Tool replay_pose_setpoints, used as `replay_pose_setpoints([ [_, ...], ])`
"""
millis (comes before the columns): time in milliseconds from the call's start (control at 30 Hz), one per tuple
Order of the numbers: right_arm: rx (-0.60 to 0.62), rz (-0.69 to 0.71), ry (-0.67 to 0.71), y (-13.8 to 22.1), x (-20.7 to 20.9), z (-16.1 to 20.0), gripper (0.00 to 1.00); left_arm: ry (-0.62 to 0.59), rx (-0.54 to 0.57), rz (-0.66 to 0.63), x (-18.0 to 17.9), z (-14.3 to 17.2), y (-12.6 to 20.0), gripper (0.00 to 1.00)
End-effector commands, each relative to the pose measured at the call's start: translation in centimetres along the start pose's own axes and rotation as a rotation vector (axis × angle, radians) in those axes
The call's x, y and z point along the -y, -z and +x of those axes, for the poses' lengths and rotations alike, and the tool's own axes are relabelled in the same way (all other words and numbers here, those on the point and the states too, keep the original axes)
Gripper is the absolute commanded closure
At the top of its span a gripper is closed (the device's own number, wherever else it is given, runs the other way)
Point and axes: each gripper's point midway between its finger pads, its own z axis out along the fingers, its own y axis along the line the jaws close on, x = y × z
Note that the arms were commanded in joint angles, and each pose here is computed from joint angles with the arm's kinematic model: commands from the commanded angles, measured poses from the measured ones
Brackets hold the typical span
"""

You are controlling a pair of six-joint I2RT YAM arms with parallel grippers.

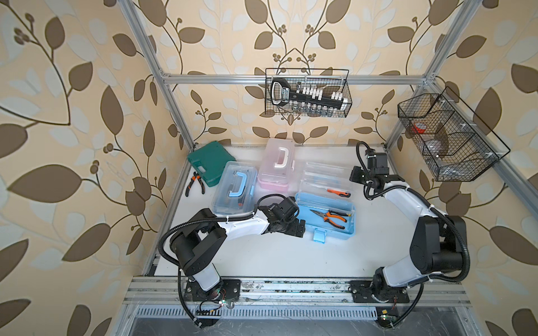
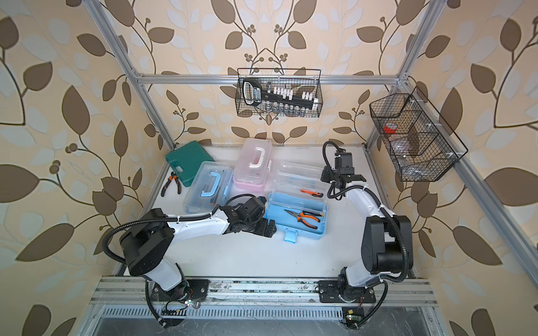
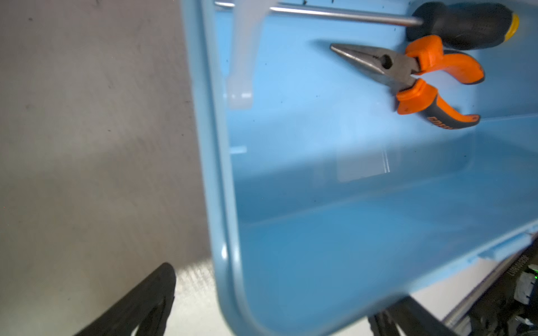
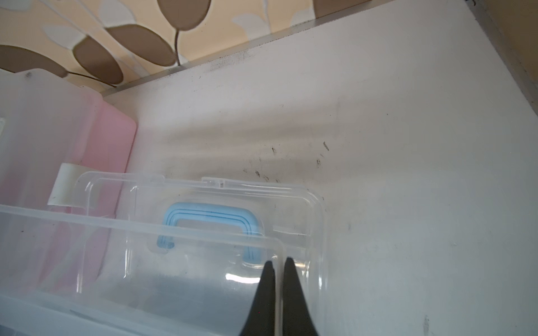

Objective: Close toolboxes
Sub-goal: Close the toolbox lid.

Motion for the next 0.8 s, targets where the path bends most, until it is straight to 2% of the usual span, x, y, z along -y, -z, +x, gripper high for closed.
replay_pose_setpoints([
  [0, -0.004, -0.063, 0.009, 1.6, -1.0, 0.9, 1.00, 0.007, 0.049, 0.000, 0.4, -1.6, 0.0, 0.01],
  [167, -0.008, -0.121, -0.010, 3.6, -2.2, 2.7, 1.00, -0.005, 0.051, -0.014, 0.5, -2.2, -0.4, 0.01],
  [400, -0.004, -0.146, 0.038, 6.2, -4.6, 5.3, 1.00, -0.038, 0.063, -0.033, 1.0, -3.4, -0.7, 0.01],
  [767, 0.006, -0.127, 0.034, 8.1, -4.0, 9.2, 0.99, -0.055, 0.075, -0.059, 1.0, -4.3, -0.8, 0.01],
])
